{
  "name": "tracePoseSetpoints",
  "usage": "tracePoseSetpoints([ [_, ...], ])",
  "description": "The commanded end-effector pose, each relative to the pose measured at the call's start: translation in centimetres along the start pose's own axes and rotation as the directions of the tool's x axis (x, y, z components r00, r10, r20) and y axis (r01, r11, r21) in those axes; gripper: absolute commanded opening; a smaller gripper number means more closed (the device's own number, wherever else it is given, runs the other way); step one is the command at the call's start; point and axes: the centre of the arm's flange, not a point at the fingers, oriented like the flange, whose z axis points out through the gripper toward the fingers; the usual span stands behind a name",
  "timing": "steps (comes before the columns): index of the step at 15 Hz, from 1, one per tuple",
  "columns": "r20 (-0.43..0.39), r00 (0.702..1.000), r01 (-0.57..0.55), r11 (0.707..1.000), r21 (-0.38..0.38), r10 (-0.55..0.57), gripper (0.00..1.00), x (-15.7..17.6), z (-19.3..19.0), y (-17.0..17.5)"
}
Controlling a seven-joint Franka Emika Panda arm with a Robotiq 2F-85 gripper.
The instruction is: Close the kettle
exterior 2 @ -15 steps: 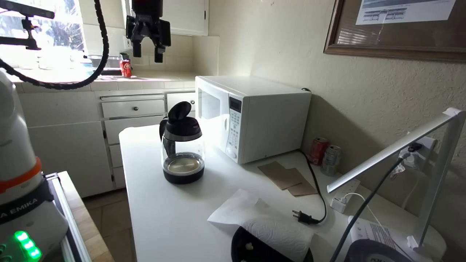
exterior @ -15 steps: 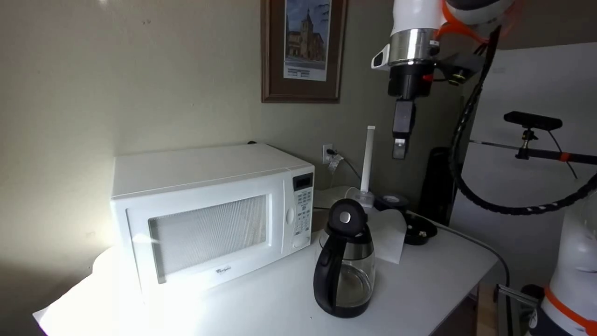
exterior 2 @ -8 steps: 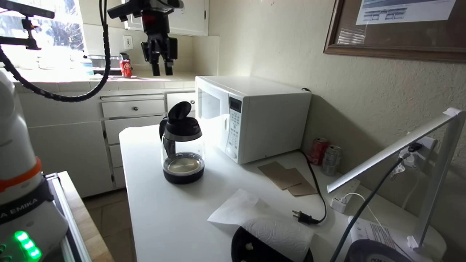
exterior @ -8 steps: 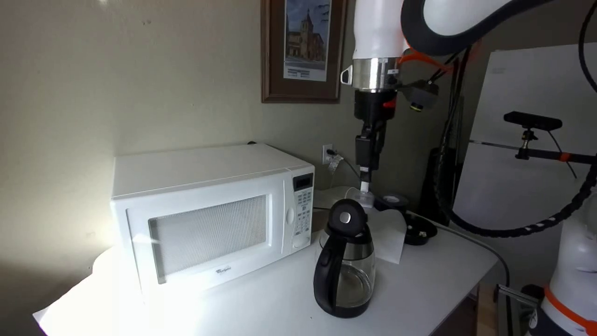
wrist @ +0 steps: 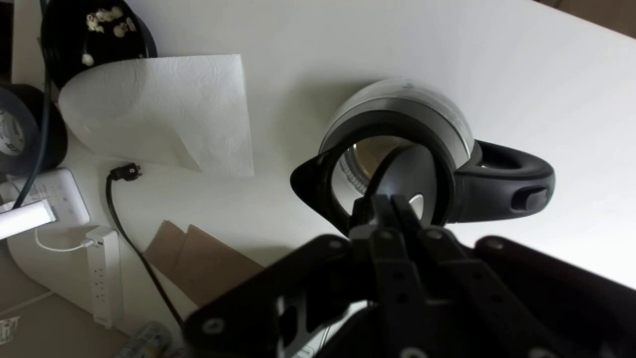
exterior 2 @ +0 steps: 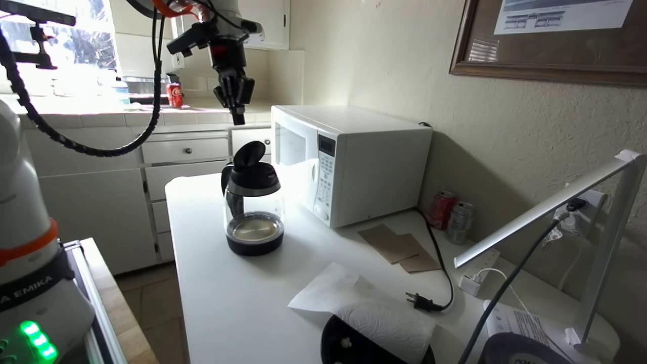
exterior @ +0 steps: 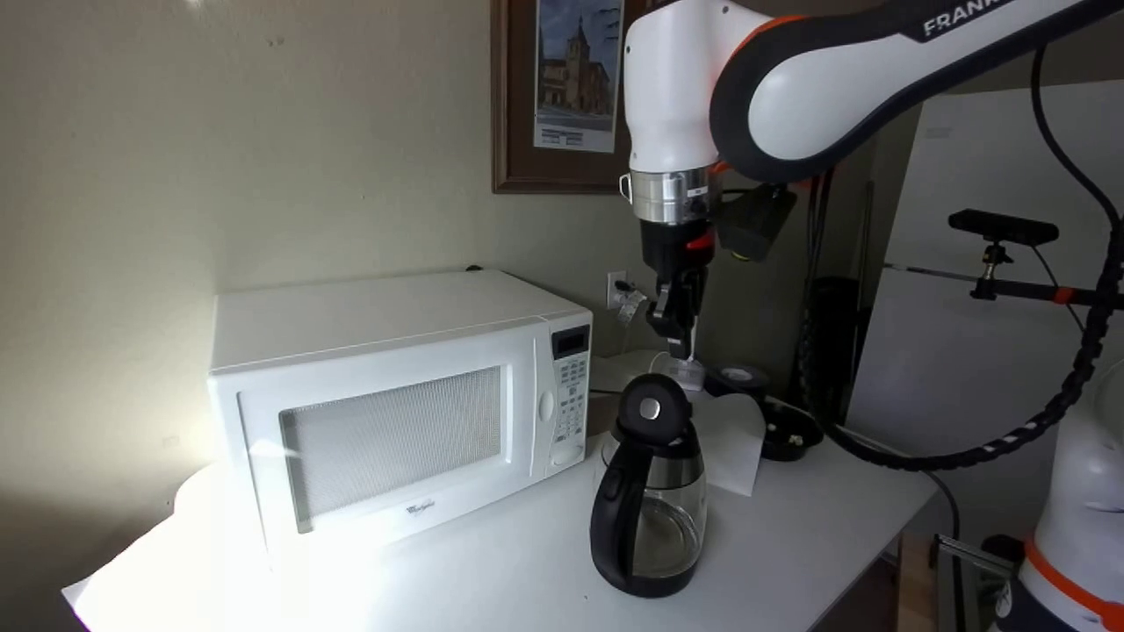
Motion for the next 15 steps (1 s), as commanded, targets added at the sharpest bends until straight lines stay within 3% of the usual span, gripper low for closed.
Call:
tracePoseSetpoints([
  [1, -0.010, 1.000, -0.018, 0.999, -0.035, 0.017, 0.00, 1.6, 1.7, -1.1],
  [15, -0.001, 1.000, -0.020, 0.996, -0.089, 0.020, 0.00, 3.5, 6.7, -1.8],
])
